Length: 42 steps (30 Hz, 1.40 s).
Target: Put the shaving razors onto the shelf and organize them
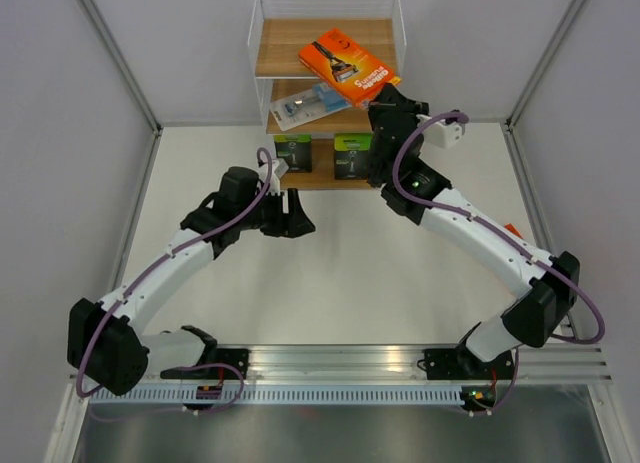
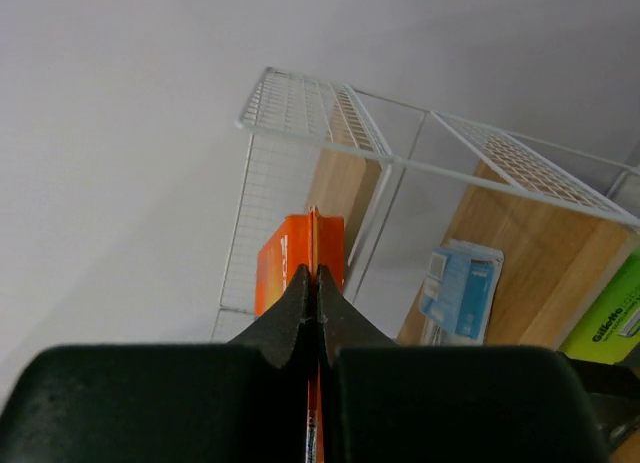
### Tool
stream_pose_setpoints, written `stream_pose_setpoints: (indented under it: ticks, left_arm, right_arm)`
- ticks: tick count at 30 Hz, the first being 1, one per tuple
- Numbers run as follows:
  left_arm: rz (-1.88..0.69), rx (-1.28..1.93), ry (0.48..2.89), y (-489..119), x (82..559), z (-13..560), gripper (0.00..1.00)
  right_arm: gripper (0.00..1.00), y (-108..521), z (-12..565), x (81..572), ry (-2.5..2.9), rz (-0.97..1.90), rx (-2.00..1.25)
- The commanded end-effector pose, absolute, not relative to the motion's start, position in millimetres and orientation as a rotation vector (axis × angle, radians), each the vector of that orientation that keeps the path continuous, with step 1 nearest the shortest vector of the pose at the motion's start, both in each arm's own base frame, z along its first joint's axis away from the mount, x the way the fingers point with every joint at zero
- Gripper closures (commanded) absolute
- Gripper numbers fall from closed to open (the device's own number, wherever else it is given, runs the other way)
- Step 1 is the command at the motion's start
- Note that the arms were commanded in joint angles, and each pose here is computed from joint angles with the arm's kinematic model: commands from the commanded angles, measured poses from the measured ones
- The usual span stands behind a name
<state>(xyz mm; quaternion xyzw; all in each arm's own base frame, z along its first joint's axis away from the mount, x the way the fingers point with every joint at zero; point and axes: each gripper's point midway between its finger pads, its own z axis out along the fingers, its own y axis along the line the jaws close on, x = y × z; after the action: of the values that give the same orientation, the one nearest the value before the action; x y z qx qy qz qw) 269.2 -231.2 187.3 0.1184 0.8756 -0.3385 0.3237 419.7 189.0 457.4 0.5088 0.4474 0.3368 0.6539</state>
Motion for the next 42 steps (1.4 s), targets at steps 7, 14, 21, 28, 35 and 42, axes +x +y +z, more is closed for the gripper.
stream_pose_setpoints:
  ticks: [7, 14, 21, 28, 35, 42]
  left_arm:
    - [-0.902, 0.312, 2.188, -230, 271, 219, 0.25]
    - [-0.881, 0.251, 1.968, -224, 291, 306, 0.25]
    - [-0.884, 0.110, 1.601, -219, 333, 447, 0.44]
    - [-0.959, 0.027, 1.546, -248, 392, 477, 0.91]
    - [-0.892, -0.011, 1.532, -262, 449, 470, 0.98]
    - [-0.903, -0.017, 1.515, -271, 467, 472, 0.98]
  right_arm:
    - [1.00, 205, 450, 413, 0.848, 0.718, 1.340]
    - [0.99, 186, 466, 408, 0.787, 0.716, 1.369]
    - [1.00, 204, 460, 431, 0.911, 0.879, 1.294]
    - [0.99, 208, 457, 428, 0.957, 0.906, 1.267]
    - [1.00, 209, 449, 427, 0.966, 0.929, 1.265]
    - [1.00, 210, 449, 427, 0.970, 0.980, 1.265]
